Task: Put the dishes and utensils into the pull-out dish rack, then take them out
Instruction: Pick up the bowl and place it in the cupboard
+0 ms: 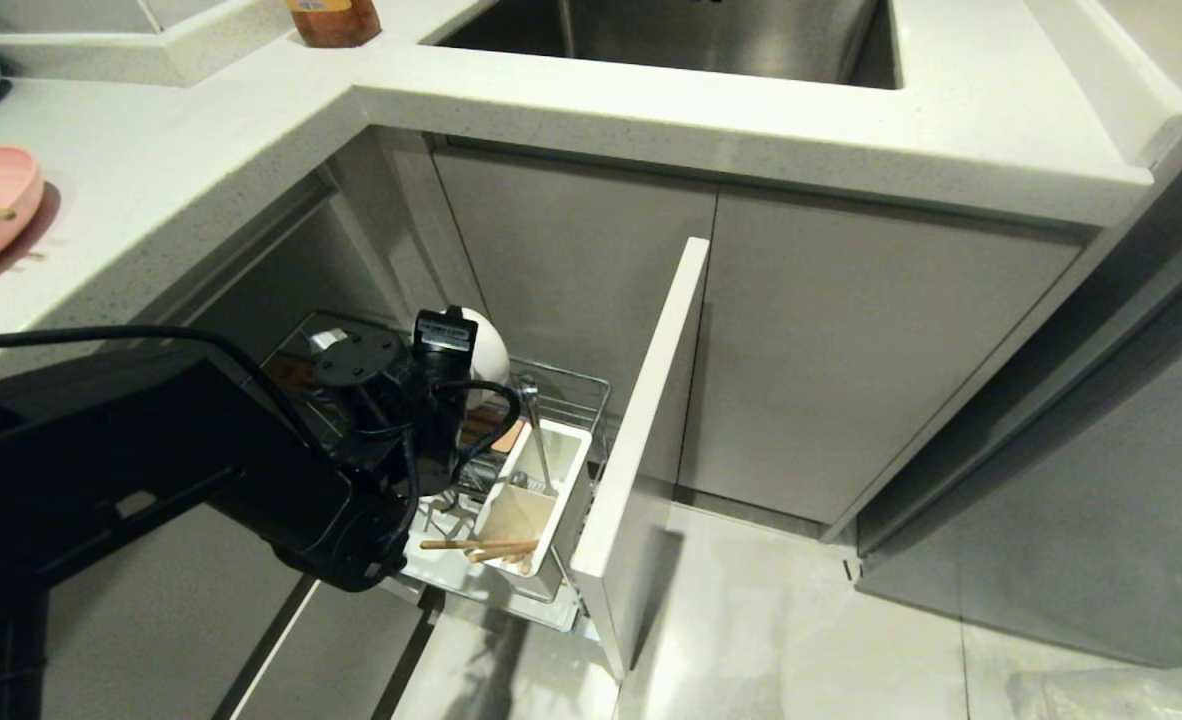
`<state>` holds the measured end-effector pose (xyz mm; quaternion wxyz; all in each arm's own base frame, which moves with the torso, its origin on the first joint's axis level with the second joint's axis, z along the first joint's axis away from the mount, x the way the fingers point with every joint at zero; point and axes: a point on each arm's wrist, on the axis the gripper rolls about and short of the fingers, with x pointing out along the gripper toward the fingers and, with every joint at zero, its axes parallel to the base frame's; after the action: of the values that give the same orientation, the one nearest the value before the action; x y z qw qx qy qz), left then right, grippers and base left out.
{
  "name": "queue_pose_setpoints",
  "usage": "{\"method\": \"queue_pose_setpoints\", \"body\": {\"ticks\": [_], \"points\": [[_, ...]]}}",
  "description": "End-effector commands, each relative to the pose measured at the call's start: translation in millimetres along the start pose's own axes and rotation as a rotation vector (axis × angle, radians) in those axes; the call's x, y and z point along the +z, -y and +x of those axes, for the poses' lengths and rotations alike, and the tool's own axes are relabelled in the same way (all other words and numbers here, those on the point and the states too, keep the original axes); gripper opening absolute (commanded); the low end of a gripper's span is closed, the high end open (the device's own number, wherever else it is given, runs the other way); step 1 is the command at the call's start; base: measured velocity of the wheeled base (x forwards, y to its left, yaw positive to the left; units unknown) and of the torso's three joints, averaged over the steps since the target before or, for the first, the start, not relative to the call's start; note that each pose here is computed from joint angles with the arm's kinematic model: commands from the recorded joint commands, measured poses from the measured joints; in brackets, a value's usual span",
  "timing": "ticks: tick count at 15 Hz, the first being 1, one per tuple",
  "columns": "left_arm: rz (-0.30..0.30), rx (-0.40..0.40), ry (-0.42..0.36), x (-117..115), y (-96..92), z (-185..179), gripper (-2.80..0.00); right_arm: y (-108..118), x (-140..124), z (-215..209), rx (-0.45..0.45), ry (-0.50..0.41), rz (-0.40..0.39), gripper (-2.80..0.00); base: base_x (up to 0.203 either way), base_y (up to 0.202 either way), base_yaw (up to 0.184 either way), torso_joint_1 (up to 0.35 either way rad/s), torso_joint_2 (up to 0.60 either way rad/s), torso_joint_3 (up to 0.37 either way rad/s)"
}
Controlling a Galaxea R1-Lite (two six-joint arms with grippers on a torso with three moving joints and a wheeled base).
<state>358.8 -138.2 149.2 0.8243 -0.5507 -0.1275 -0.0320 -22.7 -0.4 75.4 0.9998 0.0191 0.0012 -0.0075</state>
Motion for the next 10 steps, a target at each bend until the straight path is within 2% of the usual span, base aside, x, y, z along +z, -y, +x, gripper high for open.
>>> {"method": "queue_pose_setpoints", "body": {"ticks": [1,3,5,8,10], "points": [[-0.007,0.014,0.002,-0.3,-4.2,0.7,-2.80,0.0,-0.7,0.2,0.001,-0.002,0.000,-2.80,0.000,0.000,0.000,0.000,0.00,0.000],[-0.001,0.031,-0.003,-0.6,-6.0,0.8,-2.80,0.0,-0.5,0.1,0.001,-0.002,0.000,-2.80,0.000,0.000,0.000,0.000,0.00,0.000],[-0.011,0.022,-0.001,0.2,-4.2,1.0,-2.80,0.0,-0.5,0.1,0.000,-0.002,0.000,-2.80,0.000,0.000,0.000,0.000,0.00,0.000],[-0.039,-0.011,0.012,6.7,8.1,1.2,-2.80,0.0,-0.5,0.1,0.000,-0.002,0.000,-2.80,0.000,0.000,0.000,0.000,0.00,0.000],[-0.041,-0.006,0.009,5.7,6.2,1.2,-2.80,0.0,-0.5,0.1,-0.001,-0.002,0.000,-2.80,0.000,0.000,0.000,0.000,0.00,0.000]]}}
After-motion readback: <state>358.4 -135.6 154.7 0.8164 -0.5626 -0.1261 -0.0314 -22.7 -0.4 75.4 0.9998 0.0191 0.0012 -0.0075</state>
